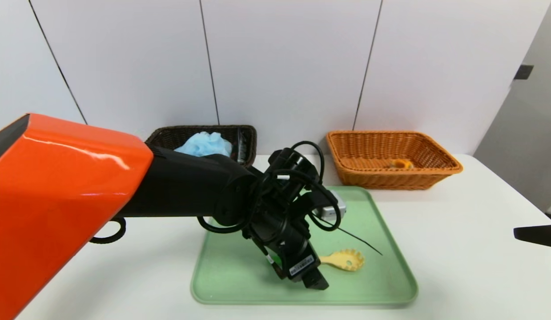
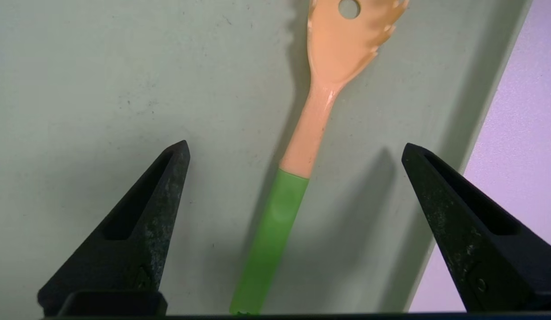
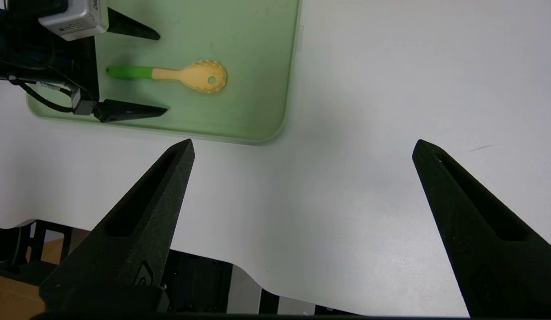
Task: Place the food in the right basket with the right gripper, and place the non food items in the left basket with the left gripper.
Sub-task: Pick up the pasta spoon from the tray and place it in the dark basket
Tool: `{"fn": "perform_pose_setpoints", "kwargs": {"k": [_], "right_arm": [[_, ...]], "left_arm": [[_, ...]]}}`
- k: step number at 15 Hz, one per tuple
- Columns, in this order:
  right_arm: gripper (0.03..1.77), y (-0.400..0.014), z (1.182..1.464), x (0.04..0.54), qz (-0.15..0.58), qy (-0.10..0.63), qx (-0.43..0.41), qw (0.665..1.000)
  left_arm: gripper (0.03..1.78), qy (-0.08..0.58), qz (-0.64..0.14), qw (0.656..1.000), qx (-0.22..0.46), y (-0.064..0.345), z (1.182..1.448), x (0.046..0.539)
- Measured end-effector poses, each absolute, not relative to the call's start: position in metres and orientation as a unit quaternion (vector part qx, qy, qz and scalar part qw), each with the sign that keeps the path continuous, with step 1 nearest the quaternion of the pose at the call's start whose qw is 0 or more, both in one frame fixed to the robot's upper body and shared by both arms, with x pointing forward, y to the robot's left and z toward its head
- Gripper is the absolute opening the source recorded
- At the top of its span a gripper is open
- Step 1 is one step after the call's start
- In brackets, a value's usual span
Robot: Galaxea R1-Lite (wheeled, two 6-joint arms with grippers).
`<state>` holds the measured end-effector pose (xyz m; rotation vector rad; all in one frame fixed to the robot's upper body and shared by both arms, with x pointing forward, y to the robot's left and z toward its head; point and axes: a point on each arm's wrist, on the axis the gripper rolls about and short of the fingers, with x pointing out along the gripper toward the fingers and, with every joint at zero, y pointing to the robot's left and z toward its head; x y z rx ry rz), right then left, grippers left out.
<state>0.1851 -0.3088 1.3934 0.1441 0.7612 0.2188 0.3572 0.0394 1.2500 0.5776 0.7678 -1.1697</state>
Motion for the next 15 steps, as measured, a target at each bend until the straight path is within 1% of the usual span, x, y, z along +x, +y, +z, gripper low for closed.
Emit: {"fn": "perform_pose_setpoints", "kwargs": {"k": [10,11,14,15], "right_arm": [[1.7,-0.309,1.3913,0.1849,0.104,0.373,0.073,0.919],[1.7,-0.309,1.3913,0.1849,0.104,0.373,0.073,0.919],[1.7,-0.309,1.3913,0.1849,0.104,0.373,0.073,0.919],[1.7,-0.309,1.3913,0.1849,0.103,0.373,0.073,0.919]], "left_arm": [[1.69,0.346,-0.531,0.727,0.265,0.0379,1.2452,0.3595],[1.61,0.345,-0.531,0.727,0.265,0.0379,1.2449,0.3595],[1.14,0.346,-0.53,0.727,0.266,0.0381,1.2444,0.3594],[1.02,0.347,-0.53,0.727,0.266,0.0381,1.2443,0.3593]]}}
